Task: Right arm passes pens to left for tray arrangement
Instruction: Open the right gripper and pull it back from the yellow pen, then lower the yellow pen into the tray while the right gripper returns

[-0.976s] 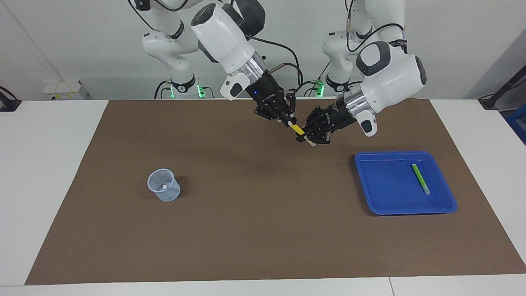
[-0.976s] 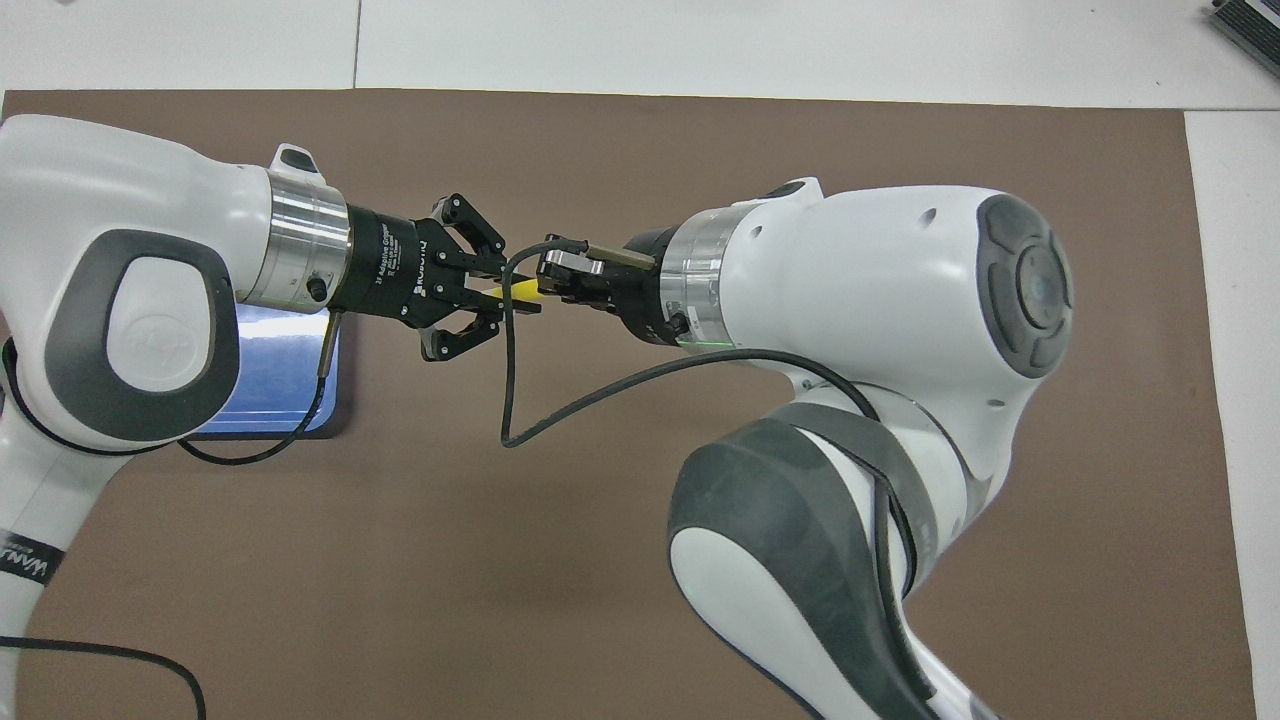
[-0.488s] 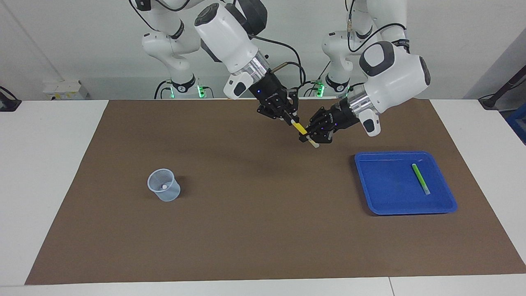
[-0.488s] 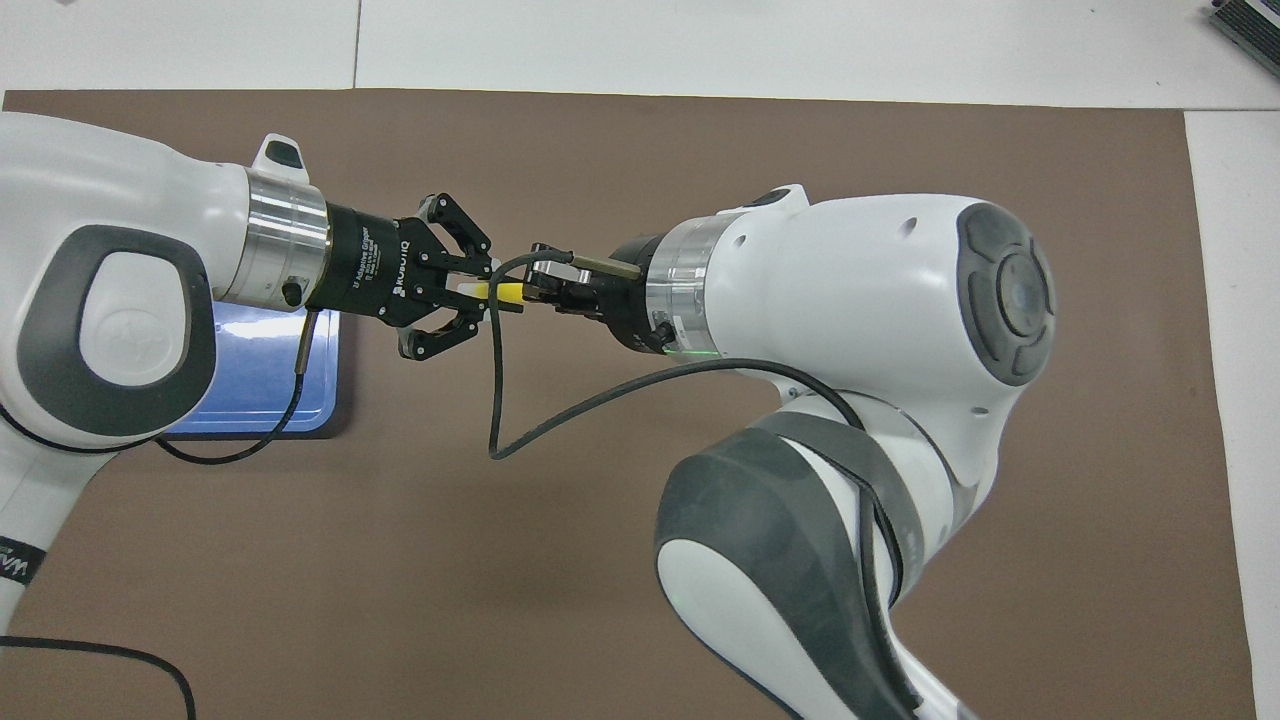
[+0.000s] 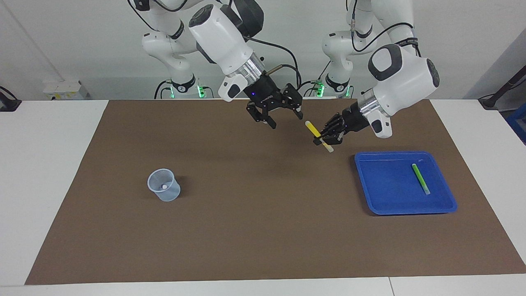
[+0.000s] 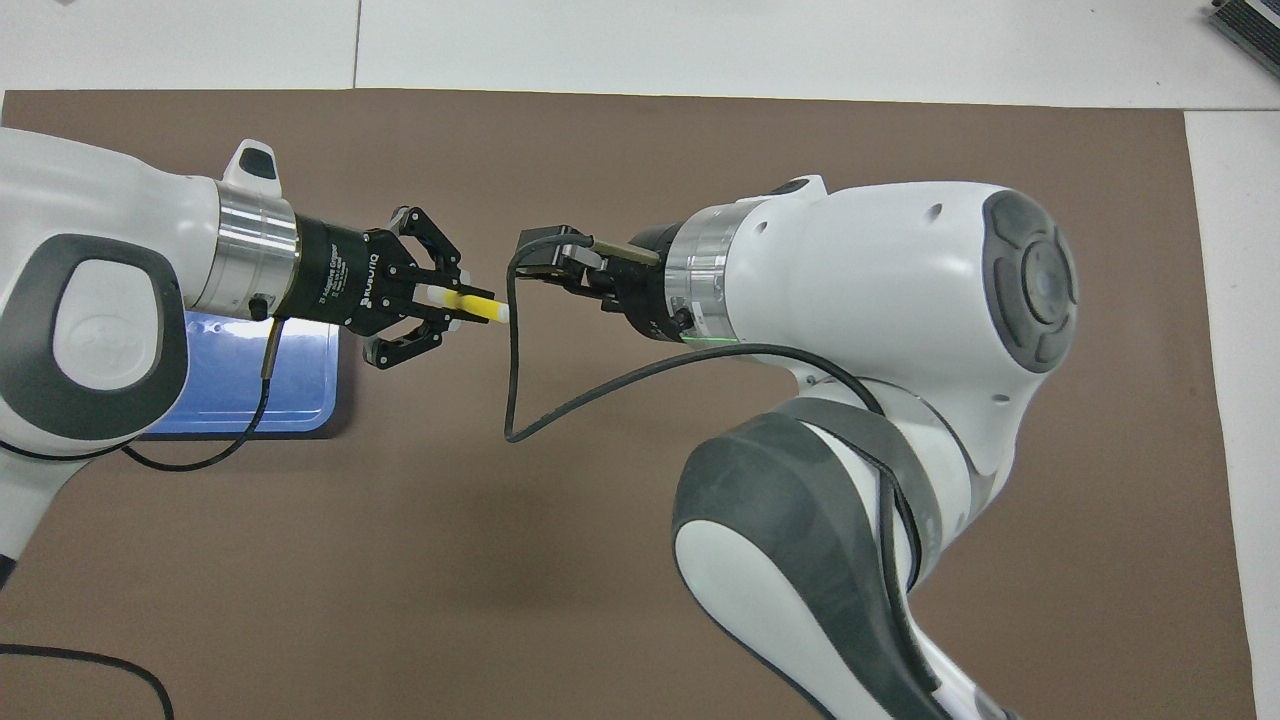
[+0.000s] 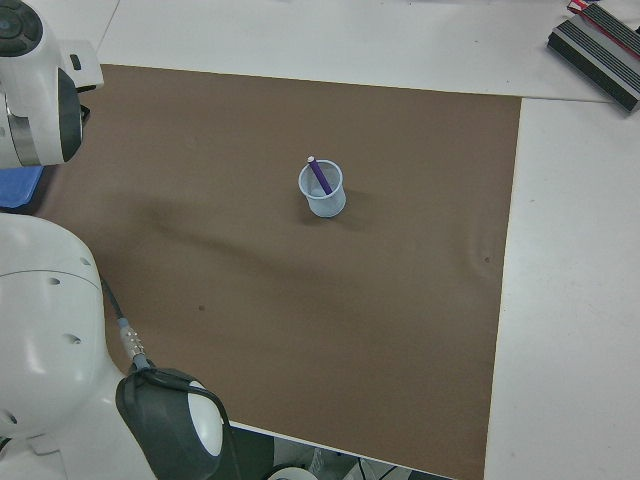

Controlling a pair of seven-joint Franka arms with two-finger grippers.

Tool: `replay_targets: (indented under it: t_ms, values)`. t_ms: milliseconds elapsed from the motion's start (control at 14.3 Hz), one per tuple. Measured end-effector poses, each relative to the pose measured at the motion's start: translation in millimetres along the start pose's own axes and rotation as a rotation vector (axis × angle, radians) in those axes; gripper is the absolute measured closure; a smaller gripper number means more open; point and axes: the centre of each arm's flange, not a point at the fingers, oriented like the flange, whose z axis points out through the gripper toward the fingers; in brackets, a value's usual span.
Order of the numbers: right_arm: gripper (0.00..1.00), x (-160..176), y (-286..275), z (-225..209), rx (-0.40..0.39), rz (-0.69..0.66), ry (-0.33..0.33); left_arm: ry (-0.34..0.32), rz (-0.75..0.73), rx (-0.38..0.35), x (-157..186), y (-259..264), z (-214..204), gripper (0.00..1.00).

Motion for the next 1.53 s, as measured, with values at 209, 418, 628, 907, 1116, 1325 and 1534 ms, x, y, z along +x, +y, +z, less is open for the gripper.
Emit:
replay_targets:
  t_ms: [209, 418, 628, 907, 1116, 1325, 1534]
  values:
    - [0.00, 18.5, 14.8, -14.2, -0.012, 0.003, 0.015, 0.105, 0.266, 0.083, 32.2, -19.4, -13.1, 0.81]
    - [0.00, 33.5, 29.0, -32.0, -0.031, -0.012, 0.018, 0.173, 0.490, 0.168, 63.2, -38.0, -22.6, 0.81]
    - [0.00, 51.9, 55.8, -50.5, -0.075, -0.070, -0.007, 0.208, 0.652, 0.187, 96.3, -57.7, -27.8, 0.81]
    - [0.00, 91.6, 122.0, -85.1, -0.142, -0.192, -0.065, 0.265, 0.790, 0.253, 119.5, -72.7, -30.2, 0.81]
    - [0.00, 110.0, 166.7, -110.2, -0.210, -0.303, -0.110, 0.291, 0.859, 0.282, 126.1, -75.4, -34.5, 0.81]
    - [0.00, 112.7, 188.4, -124.0, -0.293, -0.391, -0.157, 0.295, 0.899, 0.288, 138.2, -81.8, -37.6, 0.81]
    - [0.00, 105.3, 190.0, -130.7, -0.344, -0.419, -0.199, 0.297, 0.944, 0.295, 160.6, -90.9, -37.4, 0.81]
